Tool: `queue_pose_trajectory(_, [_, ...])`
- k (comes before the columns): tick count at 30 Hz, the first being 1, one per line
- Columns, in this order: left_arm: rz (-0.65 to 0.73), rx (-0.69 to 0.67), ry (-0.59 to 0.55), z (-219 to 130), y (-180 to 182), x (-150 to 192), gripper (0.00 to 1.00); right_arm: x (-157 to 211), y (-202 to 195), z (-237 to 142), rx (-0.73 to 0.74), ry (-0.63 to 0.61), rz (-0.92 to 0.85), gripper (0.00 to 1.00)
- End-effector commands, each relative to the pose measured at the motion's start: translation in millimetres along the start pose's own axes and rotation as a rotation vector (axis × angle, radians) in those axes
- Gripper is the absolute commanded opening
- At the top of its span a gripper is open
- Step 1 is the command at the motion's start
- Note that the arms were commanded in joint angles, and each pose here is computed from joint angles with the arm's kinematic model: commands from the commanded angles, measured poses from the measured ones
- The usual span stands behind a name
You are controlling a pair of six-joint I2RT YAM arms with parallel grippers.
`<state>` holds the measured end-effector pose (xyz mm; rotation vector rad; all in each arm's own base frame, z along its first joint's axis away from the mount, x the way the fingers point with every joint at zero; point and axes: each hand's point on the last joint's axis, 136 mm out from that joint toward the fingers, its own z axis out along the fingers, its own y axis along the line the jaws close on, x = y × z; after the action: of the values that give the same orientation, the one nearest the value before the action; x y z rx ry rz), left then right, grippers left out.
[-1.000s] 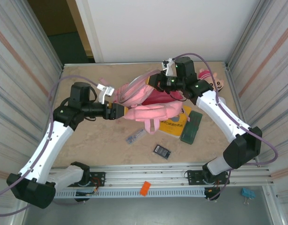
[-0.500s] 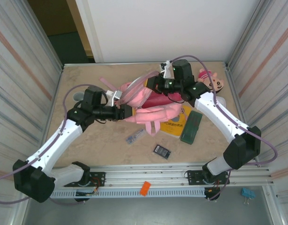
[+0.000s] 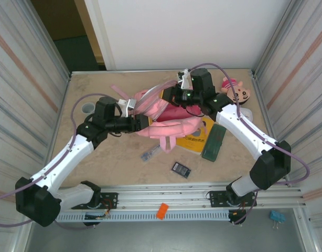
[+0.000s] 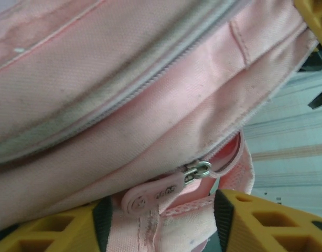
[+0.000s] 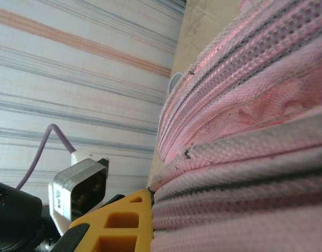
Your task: Pack books, pencil case, and school supplies into a backpack
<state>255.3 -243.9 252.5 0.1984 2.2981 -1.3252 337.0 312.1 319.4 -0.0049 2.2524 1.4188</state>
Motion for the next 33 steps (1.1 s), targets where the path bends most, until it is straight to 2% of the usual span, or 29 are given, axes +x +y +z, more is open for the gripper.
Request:
queue_pose_trajectory(1, [0.047,0.017,-0.061,1,-5,-14,0.42,-11,48,-16,-0.140,-0.061,-0.105,0.00])
queue_pose_trajectory(4, [0.054,0.024,-0.076,0,-8,-17,0.29,-11,48,-16,-0.138,-0.062,-0.103,0.00])
queue_pose_trajectory(12, [0.088,0.022,-0.091,-7,-11,-15,0.08,-12,45,-16,-0.129,-0.066,-0.102,0.00])
queue_pose_trajectory(16, [0.088,-0.036,-0.095,-12,0,-12,0.00,-14,48,-19,-0.135,-0.071,-0.106,0.00])
queue_pose_trajectory(22, [0.062,-0.197,-0.101,-25,38,-4,0.00,-22,60,-34,-0.172,-0.069,-0.092,0.00])
queue_pose_trajectory(27, [0.047,-0.269,-0.156,-39,59,-7,0.00,-30,68,-50,-0.196,-0.058,-0.076,0.00])
queue_pose_trajectory(33, [0.076,-0.238,-0.223,-47,52,-19,0.00,-39,54,-61,-0.143,-0.079,-0.013,0.00])
